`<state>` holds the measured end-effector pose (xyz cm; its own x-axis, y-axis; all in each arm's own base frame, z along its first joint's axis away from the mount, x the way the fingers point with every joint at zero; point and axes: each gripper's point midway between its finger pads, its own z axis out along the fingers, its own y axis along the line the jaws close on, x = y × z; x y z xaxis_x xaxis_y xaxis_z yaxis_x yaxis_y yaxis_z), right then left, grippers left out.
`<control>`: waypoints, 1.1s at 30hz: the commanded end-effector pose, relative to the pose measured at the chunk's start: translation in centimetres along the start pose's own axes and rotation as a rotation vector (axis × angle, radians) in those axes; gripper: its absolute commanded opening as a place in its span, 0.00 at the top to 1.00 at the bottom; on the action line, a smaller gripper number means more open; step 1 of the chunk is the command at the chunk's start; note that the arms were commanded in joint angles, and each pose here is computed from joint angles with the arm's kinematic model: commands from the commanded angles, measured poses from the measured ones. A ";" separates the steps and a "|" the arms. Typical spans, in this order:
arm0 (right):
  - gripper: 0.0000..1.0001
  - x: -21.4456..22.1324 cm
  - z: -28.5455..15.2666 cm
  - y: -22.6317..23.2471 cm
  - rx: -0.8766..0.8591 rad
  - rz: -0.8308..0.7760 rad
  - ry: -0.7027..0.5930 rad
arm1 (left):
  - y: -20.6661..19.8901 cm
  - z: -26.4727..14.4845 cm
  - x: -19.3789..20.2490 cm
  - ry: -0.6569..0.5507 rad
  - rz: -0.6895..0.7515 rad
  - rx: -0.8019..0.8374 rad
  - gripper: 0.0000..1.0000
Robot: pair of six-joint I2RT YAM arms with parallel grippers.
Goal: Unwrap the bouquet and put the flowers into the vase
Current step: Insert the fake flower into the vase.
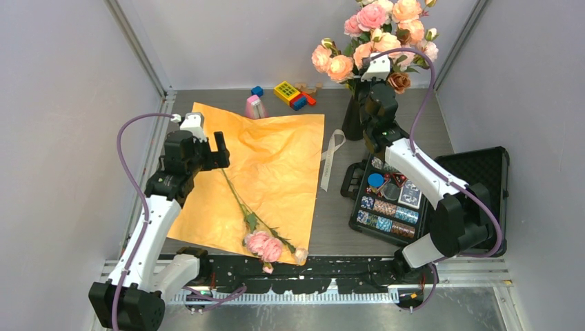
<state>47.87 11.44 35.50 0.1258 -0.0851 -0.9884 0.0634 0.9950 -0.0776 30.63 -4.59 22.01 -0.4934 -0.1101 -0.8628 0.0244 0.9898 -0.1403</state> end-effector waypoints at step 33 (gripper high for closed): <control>0.30 -0.4 -3.8 -0.1 -0.080 0.040 0.036 | -0.4 -0.3 -1.1 -0.045 0.004 0.025 0.02</control>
<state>45.36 11.51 33.00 0.0343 -0.0961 -0.9948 -0.0049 0.9953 -0.0963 30.61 -4.71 21.99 -0.4948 -0.1076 -0.8623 0.0317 0.9894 -0.1417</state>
